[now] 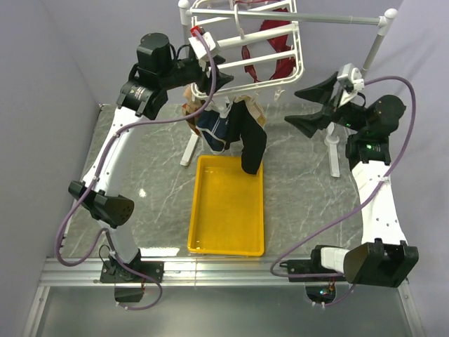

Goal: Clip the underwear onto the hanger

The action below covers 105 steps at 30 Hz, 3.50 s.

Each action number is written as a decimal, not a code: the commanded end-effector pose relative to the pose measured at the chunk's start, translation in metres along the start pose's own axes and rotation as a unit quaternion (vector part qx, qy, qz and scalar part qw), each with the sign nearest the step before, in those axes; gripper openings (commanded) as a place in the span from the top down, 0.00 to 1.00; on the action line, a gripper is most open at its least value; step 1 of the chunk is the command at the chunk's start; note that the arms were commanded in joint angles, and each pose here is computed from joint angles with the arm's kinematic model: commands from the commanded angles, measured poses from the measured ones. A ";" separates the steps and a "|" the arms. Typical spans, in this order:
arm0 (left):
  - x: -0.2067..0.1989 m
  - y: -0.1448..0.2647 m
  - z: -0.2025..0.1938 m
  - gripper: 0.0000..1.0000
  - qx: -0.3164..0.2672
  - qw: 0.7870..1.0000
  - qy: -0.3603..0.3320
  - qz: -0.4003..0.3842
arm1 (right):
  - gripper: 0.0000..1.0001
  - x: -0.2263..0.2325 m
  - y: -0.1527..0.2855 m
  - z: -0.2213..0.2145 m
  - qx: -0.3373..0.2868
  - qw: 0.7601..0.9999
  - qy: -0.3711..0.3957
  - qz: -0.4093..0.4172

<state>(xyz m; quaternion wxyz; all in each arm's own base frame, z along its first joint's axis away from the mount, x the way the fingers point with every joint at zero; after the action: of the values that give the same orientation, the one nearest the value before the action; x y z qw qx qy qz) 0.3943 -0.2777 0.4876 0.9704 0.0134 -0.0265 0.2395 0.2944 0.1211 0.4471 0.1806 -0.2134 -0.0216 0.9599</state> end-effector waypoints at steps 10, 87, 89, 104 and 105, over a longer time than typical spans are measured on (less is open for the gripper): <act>-0.048 0.030 0.032 0.41 -0.052 0.992 0.026 -0.115 | 0.15 -0.035 0.018 -0.055 -0.001 0.995 -0.003 -0.103; -0.085 -0.095 -0.025 0.37 -0.079 0.929 0.359 -0.025 | 1.00 -0.025 -0.044 -0.027 -0.036 0.996 -0.076 0.013; -0.082 -0.096 -0.023 0.37 -0.087 0.927 0.364 -0.007 | 1.00 -0.024 -0.044 -0.026 -0.036 0.996 -0.081 0.021; -0.073 -0.062 -0.017 0.34 -0.092 0.909 0.398 0.080 | 1.00 -0.029 -0.044 -0.012 -0.033 0.994 -0.101 0.002; -0.074 -0.062 -0.017 0.34 -0.093 0.911 0.394 0.076 | 1.00 -0.028 -0.044 -0.011 -0.034 0.994 -0.106 0.005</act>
<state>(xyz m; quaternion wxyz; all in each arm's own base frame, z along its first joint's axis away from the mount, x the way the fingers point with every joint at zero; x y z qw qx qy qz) 0.3516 -0.3909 0.4456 0.8869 -0.1393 0.3582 0.2564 0.3643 0.1464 0.4168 0.1953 -0.0748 -0.0612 0.9760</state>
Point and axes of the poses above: each gripper's point midway between its finger pads, its own y axis back along the fingers, its own x axis along the line the jaws close on, z = x × y, the point moved 3 cm from there along y, back along the fingers, and after that the axes turned 15 degrees about y, right-handed, at the moved point
